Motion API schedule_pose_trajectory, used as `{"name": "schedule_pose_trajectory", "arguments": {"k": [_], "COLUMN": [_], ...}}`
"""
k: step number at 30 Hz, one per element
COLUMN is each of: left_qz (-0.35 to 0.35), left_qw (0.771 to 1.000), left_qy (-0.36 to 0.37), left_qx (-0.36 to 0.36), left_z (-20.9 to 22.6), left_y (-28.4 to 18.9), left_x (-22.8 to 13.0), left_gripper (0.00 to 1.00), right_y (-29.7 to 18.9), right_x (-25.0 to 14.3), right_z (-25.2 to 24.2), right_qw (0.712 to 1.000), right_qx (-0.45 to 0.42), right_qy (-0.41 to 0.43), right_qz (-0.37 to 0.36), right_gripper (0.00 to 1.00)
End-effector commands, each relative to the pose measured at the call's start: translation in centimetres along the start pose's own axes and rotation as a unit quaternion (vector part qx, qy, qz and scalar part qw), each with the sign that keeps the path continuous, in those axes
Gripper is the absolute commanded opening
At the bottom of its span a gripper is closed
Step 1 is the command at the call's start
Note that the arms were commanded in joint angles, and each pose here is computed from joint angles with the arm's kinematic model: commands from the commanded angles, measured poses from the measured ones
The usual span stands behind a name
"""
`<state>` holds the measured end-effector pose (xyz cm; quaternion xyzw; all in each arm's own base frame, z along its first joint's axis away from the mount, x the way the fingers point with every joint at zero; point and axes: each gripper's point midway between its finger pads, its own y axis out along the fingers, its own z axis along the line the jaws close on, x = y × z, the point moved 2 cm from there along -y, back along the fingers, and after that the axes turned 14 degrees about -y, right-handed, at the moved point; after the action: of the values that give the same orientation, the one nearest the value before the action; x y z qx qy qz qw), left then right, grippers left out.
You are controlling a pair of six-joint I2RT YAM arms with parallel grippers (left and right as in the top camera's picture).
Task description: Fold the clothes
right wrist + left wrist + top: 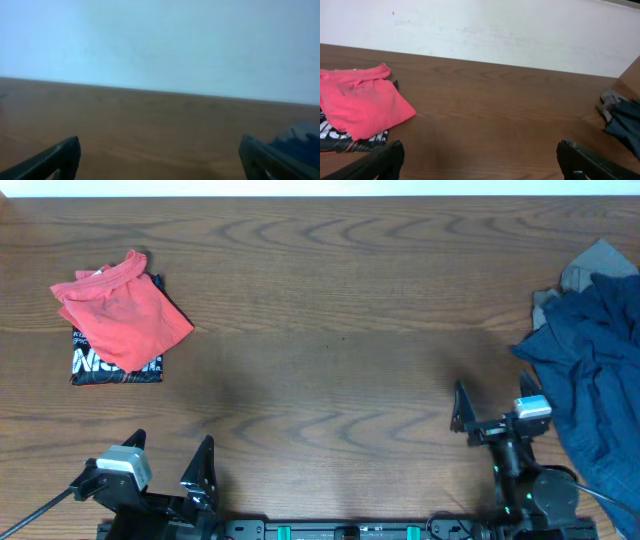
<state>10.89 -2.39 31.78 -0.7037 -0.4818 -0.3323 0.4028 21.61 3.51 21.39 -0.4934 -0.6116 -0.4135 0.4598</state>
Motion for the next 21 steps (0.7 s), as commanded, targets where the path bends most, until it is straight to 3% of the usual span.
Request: {"name": "schedule_pose_trajectory", "arguments": {"k": [1, 11, 21], "left_qz": [-0.002, -0.002, -0.002], "left_qw": [1.000, 1.000, 1.000], "left_qy": [0.005, 0.005, 0.005], "left_qx": [0.003, 0.003, 0.003], "left_z": [0.1, 0.1, 0.1], "left_y": [0.0, 0.0, 0.0], "left_x": [0.0, 0.0, 0.0], "left_gripper": [0.98, 0.98, 0.98], "right_y": [0.5, 0.5, 0.5], "right_x": [-1.5, -5.4, -5.5], "right_z": [0.7, 1.6, 1.6], "right_qw": [1.000, 0.998, 0.997], "right_qx": [0.004, 0.025, 0.026], "right_qy": [-0.017, -0.030, -0.030], "right_qz": [-0.020, 0.058, 0.061], "right_gripper": [0.99, 0.99, 0.99]}}
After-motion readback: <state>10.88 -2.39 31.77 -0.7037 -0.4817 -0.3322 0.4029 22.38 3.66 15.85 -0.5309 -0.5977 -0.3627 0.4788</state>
